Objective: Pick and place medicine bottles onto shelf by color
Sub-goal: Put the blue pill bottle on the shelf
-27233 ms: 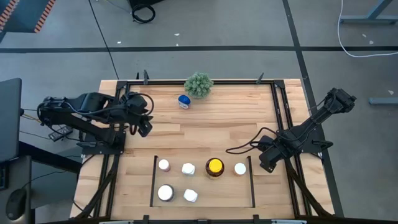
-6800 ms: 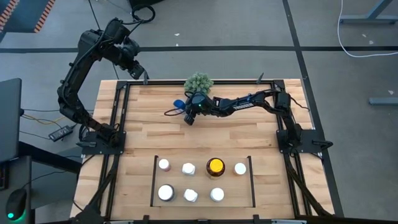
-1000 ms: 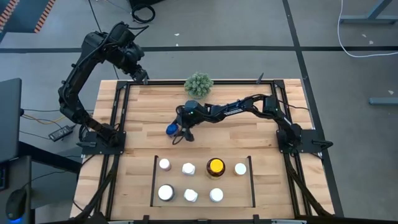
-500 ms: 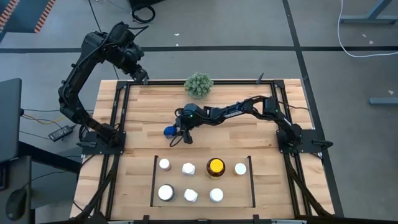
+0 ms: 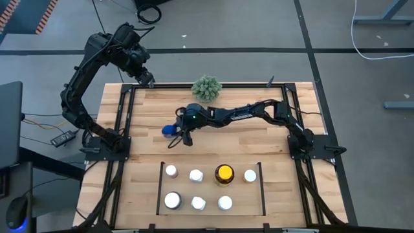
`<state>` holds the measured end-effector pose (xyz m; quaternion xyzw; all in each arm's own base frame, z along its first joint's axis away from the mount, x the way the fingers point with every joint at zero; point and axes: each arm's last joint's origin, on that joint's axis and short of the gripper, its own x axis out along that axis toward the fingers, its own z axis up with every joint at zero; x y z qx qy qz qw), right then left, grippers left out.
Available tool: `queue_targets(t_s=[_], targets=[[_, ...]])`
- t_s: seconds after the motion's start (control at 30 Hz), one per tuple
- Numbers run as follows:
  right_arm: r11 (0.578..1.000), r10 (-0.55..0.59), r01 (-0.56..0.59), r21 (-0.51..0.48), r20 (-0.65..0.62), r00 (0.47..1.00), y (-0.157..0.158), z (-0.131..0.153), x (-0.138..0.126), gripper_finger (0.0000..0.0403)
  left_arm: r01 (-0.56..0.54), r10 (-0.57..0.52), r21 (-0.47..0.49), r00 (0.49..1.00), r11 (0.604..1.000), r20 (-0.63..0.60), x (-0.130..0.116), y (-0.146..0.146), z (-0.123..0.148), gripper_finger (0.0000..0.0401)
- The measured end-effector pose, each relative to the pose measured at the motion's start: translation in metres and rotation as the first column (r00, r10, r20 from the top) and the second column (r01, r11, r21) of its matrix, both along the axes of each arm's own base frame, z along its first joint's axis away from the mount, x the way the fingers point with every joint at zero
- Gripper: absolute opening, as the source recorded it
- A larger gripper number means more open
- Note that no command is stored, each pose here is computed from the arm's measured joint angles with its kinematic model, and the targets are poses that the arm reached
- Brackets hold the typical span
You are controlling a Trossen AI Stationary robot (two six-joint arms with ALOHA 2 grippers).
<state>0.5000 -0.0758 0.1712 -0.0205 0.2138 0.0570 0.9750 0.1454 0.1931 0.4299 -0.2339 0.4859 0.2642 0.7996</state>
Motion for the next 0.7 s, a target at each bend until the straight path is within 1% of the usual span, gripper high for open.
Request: queue_targets(t_s=[0.1,0.27,0.5,0.63,0.7], targets=[[1.000,-0.008,0.008,-0.008,-0.031,0.999,-0.006,0.017,0.005,0.0165,0.002,-0.002,0.001,1.000,1.000,0.000,0.000,0.000,0.000,0.0021],[0.999,-0.036,0.038,0.013,-0.143,0.989,-0.017,0.050,0.007,0.0165,0.025,-0.025,0.021,1.000,0.999,0.002,0.001,0.001,0.001,0.0016],[0.998,-0.049,0.053,0.017,-0.189,0.981,-0.026,0.105,0.004,0.0165,0.018,-0.031,0.146,0.996,0.989,0.086,0.002,0.003,0.012,0.0017],[0.998,-0.040,0.052,0.036,-0.258,0.965,-0.032,0.125,-0.006,0.0165,0.016,-0.038,0.203,0.994,0.979,0.105,-0.003,0.001,0.018,0.0012],[0.998,-0.018,0.035,0.059,-0.266,0.964,-0.035,0.135,-0.011,0.0165,0.014,-0.037,0.223,0.994,0.975,0.102,-0.009,0.000,0.021,0.0011]])
